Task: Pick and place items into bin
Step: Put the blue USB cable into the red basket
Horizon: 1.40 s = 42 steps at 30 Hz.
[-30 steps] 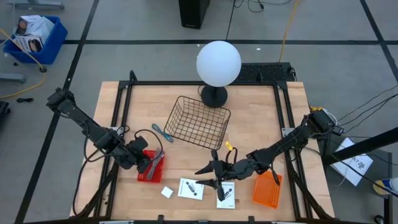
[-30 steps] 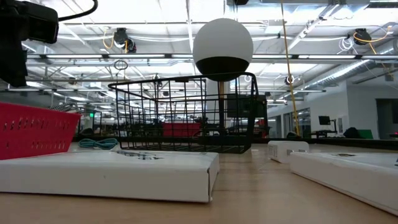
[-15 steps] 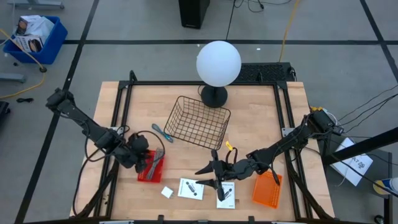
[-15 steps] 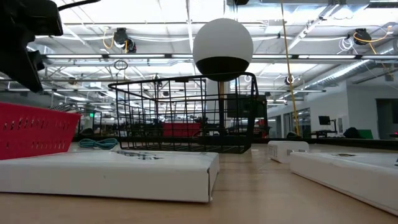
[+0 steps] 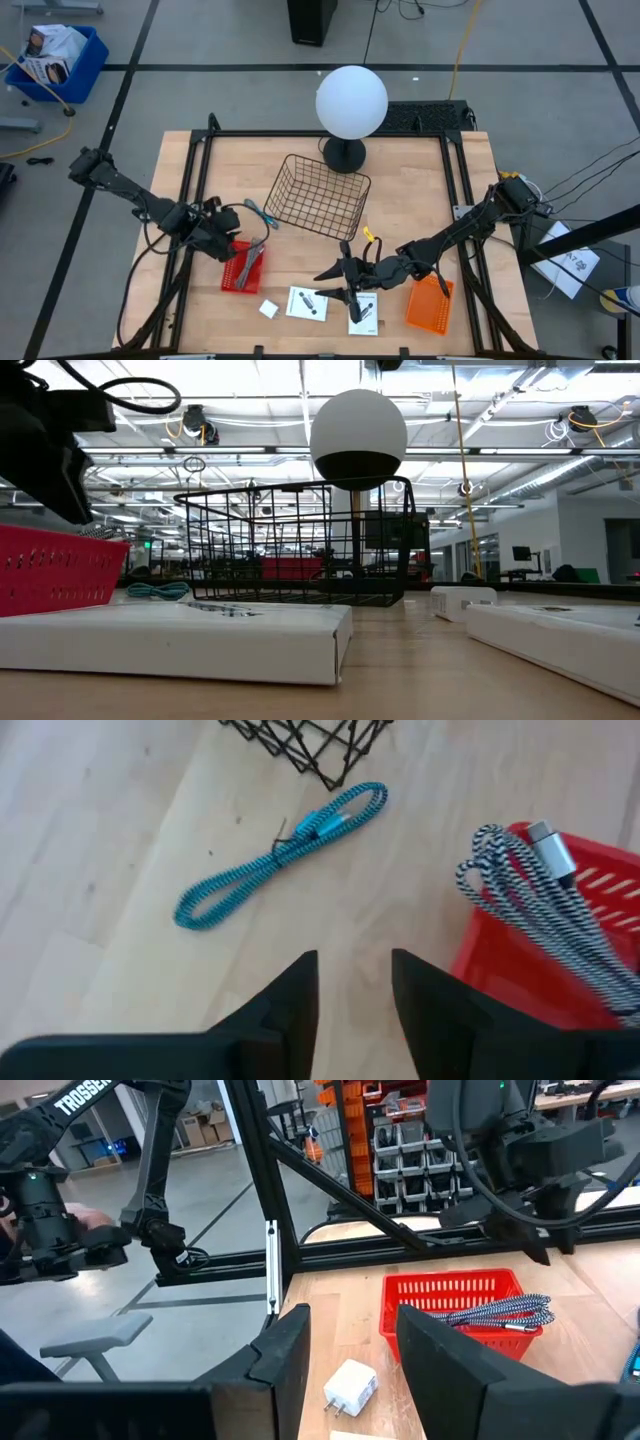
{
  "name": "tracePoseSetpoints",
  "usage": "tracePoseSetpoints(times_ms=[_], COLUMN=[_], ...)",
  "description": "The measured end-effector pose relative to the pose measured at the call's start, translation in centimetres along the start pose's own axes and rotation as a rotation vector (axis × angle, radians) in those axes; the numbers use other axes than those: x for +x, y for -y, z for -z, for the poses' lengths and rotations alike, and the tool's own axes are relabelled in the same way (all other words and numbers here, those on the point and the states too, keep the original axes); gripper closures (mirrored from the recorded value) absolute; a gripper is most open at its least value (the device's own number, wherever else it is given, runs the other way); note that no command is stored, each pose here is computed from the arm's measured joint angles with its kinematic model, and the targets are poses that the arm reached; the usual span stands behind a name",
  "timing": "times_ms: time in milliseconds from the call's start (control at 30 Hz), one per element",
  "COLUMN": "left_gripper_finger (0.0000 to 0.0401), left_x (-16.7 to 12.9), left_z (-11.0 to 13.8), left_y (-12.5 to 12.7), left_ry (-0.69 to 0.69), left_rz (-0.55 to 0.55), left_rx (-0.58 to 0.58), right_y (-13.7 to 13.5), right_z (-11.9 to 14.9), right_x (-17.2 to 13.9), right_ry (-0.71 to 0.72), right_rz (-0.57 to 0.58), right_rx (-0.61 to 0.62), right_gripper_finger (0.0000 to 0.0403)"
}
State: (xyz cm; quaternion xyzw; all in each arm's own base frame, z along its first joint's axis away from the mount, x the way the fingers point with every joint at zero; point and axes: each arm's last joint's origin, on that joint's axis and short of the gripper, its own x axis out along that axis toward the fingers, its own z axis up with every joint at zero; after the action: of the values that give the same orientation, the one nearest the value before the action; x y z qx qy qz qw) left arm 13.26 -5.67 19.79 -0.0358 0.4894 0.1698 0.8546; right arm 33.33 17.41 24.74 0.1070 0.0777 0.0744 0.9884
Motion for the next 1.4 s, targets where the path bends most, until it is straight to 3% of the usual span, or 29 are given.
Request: tracePoseSetpoints(times_ms=[100, 200, 333, 467, 733, 900, 1133, 1233, 1400], left_gripper_finger=[0.0226, 0.0182, 0.0133, 0.0103, 0.0085, 0.0088, 0.0086, 0.0088, 0.0087], left_x=[0.2, 0.2, 0.4, 0.5, -0.2, -1.1, -1.9, -2.2, -2.9], left_z=[-0.3, -0.6, -1.3, -1.7, -2.8, -2.7, -3.2, -3.8, -4.4], left_y=[-0.3, -0.5, -0.8, -0.7, 0.0, -0.6, -1.0, -0.7, -0.2], left_ry=[0.01, 0.045, 0.116, 0.131, 0.213, 0.265, 0.37, 0.434, 0.47], left_rz=[-0.026, -0.062, -0.093, -0.046, 0.096, 0.102, 0.08, 0.098, 0.168], left_rx=[0.056, 0.033, -0.263, -0.311, -0.244, -0.147, -0.17, -0.1, 0.361], right_y=[0.0, 0.0, 0.0, 0.0, 0.1, 0.2, 0.2, 0.2, 0.7], right_z=[0.0, 0.1, 0.2, 0.2, 0.0, 0.0, 0.0, 0.0, -0.1], right_x=[0.0, 0.0, 0.0, 0.0, 0.1, 0.2, 0.2, 0.2, 0.3], right_ry=[-0.001, -0.006, -0.016, -0.025, -0.017, -0.005, -0.007, -0.006, -0.005], right_rz=[0.0, 0.002, 0.004, -0.014, -0.04, -0.04, -0.041, -0.041, -0.028], right_rx=[-0.001, -0.002, 0.005, 0.003, 0.04, -0.017, -0.025, -0.033, -0.03], right_gripper_finger=[0.0262, 0.0262, 0.0262, 0.0261, 0.0261, 0.0261, 0.0261, 0.0261, 0.0261])
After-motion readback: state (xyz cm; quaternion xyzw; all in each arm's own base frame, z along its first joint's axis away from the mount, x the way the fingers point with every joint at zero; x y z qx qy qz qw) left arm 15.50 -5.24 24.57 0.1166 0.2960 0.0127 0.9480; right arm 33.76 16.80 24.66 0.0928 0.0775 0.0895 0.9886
